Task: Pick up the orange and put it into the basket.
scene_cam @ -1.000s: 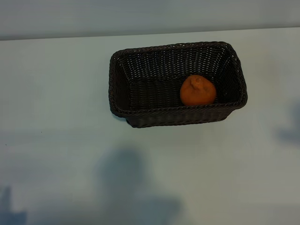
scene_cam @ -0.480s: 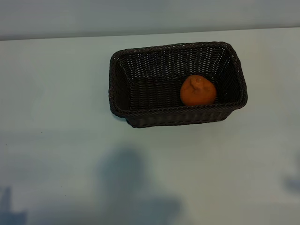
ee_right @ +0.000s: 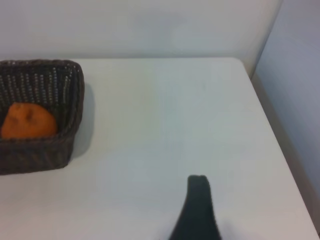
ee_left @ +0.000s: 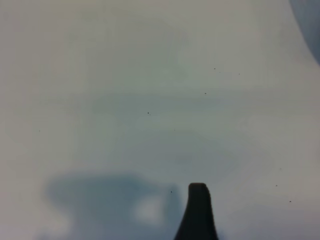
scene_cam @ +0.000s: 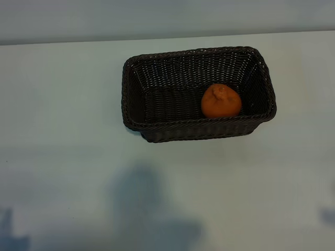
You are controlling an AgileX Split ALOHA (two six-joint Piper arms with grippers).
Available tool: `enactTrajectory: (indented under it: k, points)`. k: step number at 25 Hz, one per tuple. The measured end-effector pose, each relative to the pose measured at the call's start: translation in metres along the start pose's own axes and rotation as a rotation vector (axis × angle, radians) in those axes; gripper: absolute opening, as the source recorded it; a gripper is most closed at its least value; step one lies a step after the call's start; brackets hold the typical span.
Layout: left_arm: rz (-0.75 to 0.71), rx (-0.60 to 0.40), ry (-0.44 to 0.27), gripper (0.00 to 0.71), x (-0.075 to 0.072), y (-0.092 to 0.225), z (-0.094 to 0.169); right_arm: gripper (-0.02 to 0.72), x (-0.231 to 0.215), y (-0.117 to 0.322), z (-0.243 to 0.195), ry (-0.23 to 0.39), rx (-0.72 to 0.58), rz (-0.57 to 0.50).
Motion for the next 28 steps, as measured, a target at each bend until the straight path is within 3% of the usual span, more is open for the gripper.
enactTrajectory:
  k: [6, 21, 28]
  points:
    - [0.000, 0.000, 0.000, 0.593, 0.000, 0.000, 0.000, 0.559, 0.002, 0.019, 0.000, 0.013, -0.044, 0.004]
    - [0.000, 0.000, 0.000, 0.593, 0.000, 0.000, 0.000, 0.559, 0.011, 0.075, -0.043, -0.022, 0.192, 0.006]
    - [0.000, 0.000, 0.000, 0.593, 0.000, 0.000, 0.000, 0.559, 0.012, 0.076, -0.043, -0.021, 0.198, 0.004]
Point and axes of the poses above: a point on each arm's last joint axis where the gripper is mounted, z pointing back along that axis away from the gripper, x along the wrist's bending axis when the last joint is at zero, y = z × x, the point moved 6 cm from there along -z, pointing out along that axis toward the gripper, and after that the axes turned 9 degrees about z, right-handed, at the moved point
